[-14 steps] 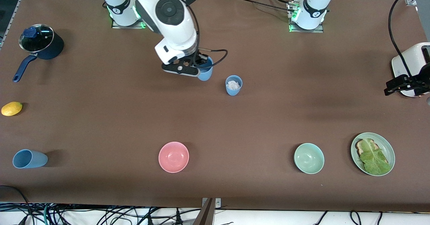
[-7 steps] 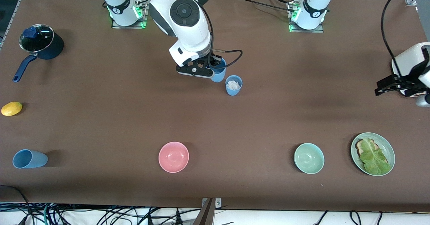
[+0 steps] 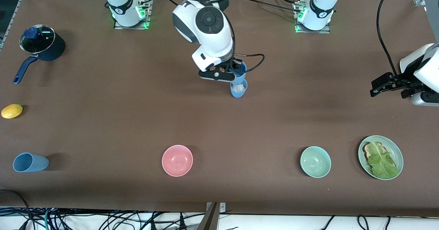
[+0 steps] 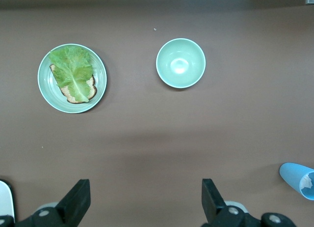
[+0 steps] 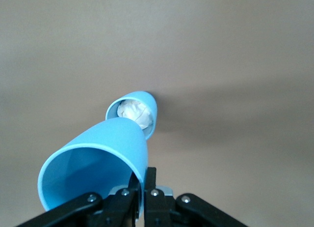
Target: Stack blue cups with both arms
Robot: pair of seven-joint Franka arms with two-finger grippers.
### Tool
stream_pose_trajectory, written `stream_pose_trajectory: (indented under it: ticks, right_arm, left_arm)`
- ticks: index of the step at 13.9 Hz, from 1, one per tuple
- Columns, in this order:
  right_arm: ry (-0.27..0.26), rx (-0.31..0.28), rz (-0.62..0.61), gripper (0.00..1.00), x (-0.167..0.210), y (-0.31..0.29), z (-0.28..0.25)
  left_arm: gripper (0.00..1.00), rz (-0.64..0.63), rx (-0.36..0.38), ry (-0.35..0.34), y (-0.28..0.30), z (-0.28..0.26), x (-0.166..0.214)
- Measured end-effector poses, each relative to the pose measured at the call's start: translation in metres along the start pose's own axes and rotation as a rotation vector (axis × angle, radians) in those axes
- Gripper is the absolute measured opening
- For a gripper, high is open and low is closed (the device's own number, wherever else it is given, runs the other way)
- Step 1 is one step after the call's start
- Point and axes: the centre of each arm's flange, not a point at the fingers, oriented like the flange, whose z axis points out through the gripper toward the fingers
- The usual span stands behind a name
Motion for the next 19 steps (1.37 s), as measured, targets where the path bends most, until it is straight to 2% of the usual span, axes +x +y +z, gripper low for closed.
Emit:
stream_pose_trajectory:
  ticks: [3,8,13,19]
  right_arm:
    - [-0.007,-0.010,0.001,0.05,-0.001,-0.002,0.010]
    - [-0.015,-0.045,0.002,0.05,0.004,0.001,0.028]
    - [-0.025,-0.068,-0.003,0.05,0.005,0.000,0.050]
    - [-0.017,-0.053,-0.009,0.05,0.003,-0.005,0.052]
  left_arm:
    - [1.00,0.003,-0.005,0.005,0.001,-0.018,-0.012]
    - [1.00,0.000,-0.013,-0.037,-0.003,-0.039,-0.034]
    - [1.00,0.000,-0.008,-0.005,-0.002,-0.018,-0.016]
    - [1.00,0.020,-0.011,-0.017,0.010,0.004,-0.003]
